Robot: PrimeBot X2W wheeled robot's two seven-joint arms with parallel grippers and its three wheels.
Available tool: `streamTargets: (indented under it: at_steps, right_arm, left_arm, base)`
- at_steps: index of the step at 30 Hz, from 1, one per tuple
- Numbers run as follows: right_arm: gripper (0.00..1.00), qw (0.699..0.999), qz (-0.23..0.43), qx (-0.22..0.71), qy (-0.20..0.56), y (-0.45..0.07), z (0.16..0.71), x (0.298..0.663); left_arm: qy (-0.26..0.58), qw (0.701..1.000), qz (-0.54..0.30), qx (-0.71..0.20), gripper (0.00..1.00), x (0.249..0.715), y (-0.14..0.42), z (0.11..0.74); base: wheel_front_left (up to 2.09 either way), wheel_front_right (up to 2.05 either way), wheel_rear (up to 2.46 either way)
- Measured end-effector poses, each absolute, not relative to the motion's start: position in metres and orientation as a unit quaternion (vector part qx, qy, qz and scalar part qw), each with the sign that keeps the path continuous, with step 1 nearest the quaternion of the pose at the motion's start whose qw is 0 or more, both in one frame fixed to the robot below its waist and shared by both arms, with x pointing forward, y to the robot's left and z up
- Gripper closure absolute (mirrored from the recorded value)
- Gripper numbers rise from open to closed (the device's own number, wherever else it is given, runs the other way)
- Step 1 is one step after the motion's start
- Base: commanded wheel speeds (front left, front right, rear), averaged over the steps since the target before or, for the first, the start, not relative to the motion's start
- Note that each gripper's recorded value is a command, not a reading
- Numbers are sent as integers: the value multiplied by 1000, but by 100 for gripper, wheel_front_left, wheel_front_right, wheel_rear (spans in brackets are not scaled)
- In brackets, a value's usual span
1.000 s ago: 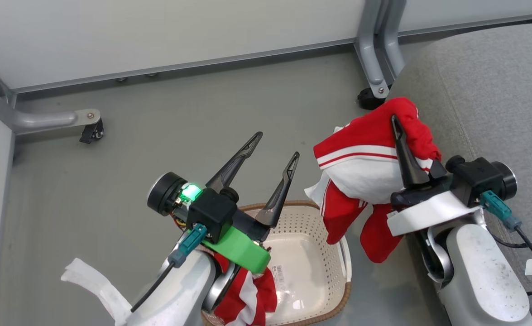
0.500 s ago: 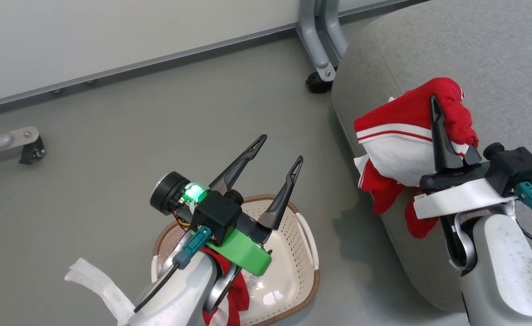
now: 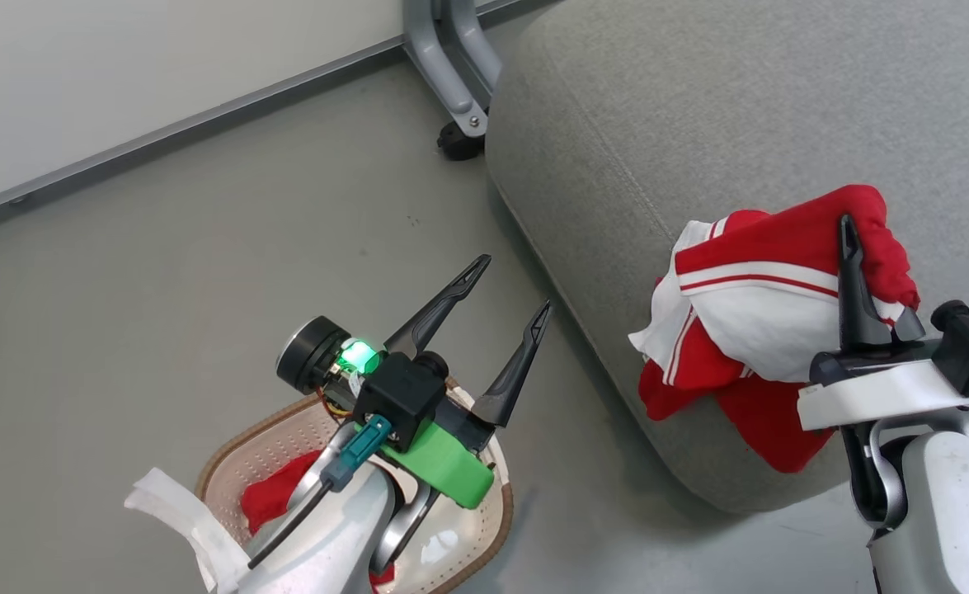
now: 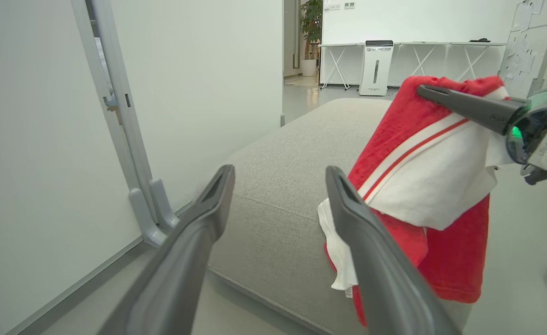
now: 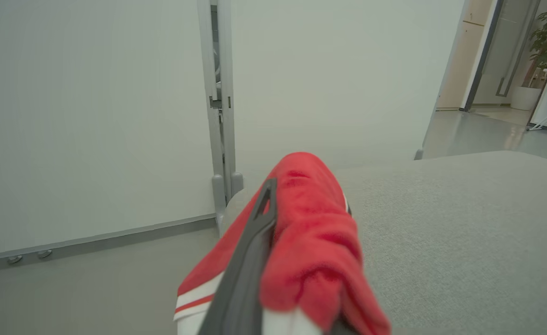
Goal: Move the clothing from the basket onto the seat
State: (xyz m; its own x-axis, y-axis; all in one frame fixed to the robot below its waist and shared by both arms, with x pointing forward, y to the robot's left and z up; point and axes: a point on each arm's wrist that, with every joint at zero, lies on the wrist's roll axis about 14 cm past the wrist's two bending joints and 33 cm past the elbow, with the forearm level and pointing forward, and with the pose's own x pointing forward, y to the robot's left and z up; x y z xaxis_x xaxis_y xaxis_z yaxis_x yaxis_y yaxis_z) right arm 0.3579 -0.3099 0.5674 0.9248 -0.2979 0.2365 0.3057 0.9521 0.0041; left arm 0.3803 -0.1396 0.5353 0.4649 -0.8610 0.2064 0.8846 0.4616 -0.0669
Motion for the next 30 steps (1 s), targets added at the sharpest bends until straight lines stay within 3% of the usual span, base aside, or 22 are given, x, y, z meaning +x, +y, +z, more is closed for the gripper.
streamTargets:
  at_steps: [6,12,30]
  right_arm:
    - [100,976,-188,-23,-105,-329,561,337]
    - [100,974,-199,-25,-102,-336,560,340]
    - [100,952,-187,-141,-195,-374,652,443]
  left_arm:
    - [-66,839,-533,-88,0,376,-154,531]
    - [-62,837,-537,-92,0,379,-156,526]
    - [-38,845,-526,-93,0,415,-147,492]
  base:
    - [0,0,0]
    - [0,0,0]
    - [0,0,0]
